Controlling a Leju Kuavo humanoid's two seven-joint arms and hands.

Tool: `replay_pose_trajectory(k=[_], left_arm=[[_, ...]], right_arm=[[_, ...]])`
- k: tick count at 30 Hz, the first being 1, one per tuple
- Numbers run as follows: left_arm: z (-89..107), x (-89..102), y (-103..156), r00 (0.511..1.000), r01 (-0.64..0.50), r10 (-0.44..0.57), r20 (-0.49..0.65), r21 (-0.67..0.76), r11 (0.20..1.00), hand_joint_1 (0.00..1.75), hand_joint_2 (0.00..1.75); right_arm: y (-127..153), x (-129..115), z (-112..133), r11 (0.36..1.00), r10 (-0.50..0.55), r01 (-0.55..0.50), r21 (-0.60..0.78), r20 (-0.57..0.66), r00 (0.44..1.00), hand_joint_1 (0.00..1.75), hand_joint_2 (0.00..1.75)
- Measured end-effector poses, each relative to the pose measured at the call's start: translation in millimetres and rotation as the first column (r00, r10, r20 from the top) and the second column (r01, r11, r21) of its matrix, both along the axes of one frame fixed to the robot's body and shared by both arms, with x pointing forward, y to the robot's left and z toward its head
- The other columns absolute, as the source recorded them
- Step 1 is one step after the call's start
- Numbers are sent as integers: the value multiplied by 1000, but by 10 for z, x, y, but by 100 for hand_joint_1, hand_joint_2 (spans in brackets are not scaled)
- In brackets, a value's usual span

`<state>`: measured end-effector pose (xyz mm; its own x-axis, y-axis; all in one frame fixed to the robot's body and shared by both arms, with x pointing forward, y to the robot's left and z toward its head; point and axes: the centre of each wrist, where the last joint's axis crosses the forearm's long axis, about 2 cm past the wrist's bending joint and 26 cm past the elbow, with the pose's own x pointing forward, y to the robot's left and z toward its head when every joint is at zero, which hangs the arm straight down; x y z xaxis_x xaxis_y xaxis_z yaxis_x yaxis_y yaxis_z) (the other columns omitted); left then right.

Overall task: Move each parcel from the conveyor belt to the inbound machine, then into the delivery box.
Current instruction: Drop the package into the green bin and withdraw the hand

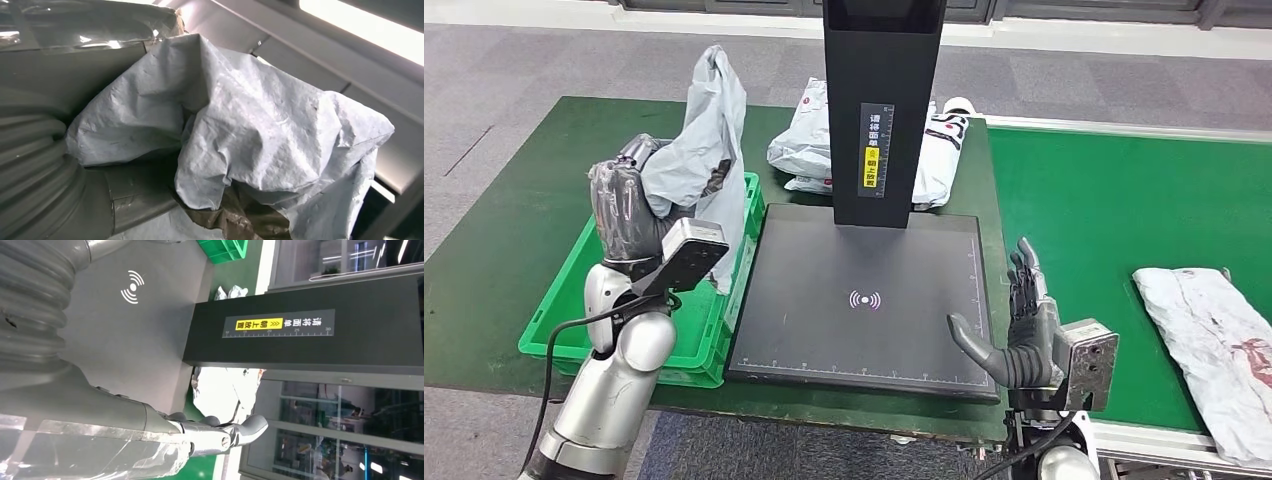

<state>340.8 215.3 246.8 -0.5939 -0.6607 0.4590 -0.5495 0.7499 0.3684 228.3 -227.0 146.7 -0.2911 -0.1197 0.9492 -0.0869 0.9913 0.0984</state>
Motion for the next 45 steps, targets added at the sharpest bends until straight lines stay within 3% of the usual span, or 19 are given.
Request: replay_pose_trajectory(k=[10, 15, 26, 30, 35, 45], left_arm=[[204, -155, 82, 992, -39, 46, 116, -57, 998, 175, 175], [190, -235, 160, 981, -116, 121, 151, -40, 992, 175, 175], [158, -354, 329, 968, -179, 187, 166, -65, 982, 175, 175], [111, -329, 360, 968, -229, 234, 89, -67, 971, 175, 175], [-18, -202, 396, 957, -275, 271, -101, -30, 961, 175, 175], [-407, 103, 549, 842, -356, 374, -390, 121, 927, 175, 175]], right_arm=[[17, -41, -33, 1000, 12, -13, -25, -28, 1000, 0, 175], [30, -93, -73, 999, 27, -29, -44, -56, 998, 0, 175], [51, -117, -87, 996, 54, -58, -67, -61, 997, 0, 175], [70, -118, -83, 995, 59, -64, -73, -70, 996, 0, 175], [102, -110, -68, 994, 69, -75, -79, -79, 995, 0, 175], [139, -16, 7, 992, 96, -101, -80, -60, 994, 0, 175]])
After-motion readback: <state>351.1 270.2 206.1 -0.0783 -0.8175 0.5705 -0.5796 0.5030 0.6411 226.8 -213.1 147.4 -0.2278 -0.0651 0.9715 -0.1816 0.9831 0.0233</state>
